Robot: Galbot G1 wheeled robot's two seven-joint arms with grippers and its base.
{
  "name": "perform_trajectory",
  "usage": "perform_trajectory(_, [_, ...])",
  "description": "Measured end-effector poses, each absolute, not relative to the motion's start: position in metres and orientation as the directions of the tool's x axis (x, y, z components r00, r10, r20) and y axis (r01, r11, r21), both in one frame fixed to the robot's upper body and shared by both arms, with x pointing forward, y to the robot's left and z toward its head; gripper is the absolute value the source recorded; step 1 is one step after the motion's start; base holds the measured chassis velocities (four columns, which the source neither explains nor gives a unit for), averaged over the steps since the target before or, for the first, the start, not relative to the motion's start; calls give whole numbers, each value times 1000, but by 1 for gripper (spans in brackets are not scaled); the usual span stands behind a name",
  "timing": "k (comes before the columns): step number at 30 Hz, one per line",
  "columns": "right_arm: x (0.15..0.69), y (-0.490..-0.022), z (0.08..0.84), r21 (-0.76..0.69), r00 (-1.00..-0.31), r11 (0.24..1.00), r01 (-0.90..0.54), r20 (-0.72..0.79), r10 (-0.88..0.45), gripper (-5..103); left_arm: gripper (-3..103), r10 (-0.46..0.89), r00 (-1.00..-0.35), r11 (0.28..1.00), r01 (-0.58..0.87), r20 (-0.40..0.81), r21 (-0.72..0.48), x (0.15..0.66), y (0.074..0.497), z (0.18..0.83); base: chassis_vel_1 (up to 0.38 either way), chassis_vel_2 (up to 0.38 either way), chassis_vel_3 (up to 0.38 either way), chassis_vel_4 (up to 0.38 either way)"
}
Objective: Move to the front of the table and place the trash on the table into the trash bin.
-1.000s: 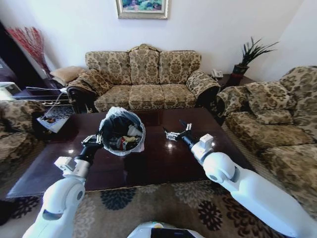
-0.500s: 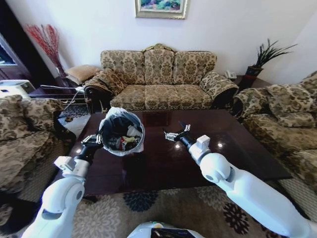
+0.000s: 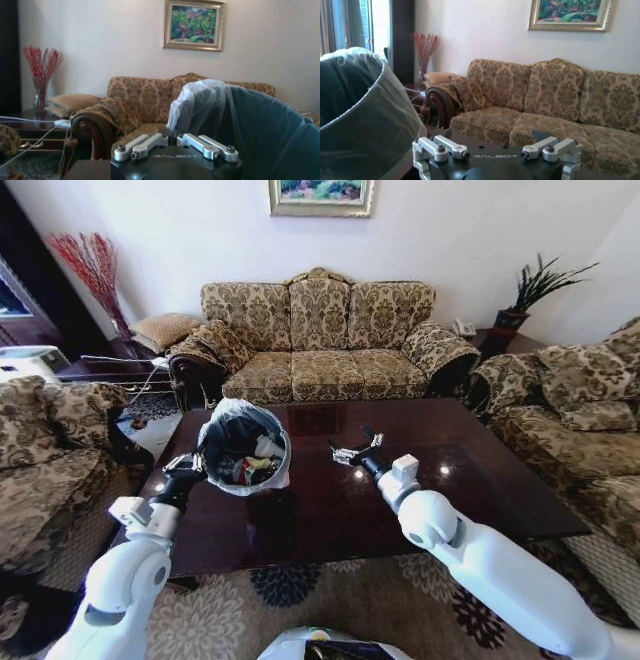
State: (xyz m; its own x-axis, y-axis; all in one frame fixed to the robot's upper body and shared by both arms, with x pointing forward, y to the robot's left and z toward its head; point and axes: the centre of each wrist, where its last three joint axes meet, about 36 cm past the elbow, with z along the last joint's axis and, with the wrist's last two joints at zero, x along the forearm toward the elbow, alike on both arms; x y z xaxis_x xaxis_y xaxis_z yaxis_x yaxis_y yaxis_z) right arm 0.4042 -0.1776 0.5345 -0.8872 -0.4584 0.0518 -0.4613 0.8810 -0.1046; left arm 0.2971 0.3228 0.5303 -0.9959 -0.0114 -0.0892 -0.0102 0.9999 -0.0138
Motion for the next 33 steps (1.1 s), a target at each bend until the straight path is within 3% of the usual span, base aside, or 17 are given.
perform_trajectory(22, [399, -174, 534, -108, -888, 881, -460, 68, -455, 100, 3, -11, -995, 1000, -11, -97, -4, 295, 323, 529, 17, 16, 10, 9])
perform_trajectory(33, [396, -172, 532, -105, -886, 880, -463, 72, -458, 100, 3, -16, -995, 1000, -16, -101, -4, 291, 320, 533, 121, -113, -123, 139])
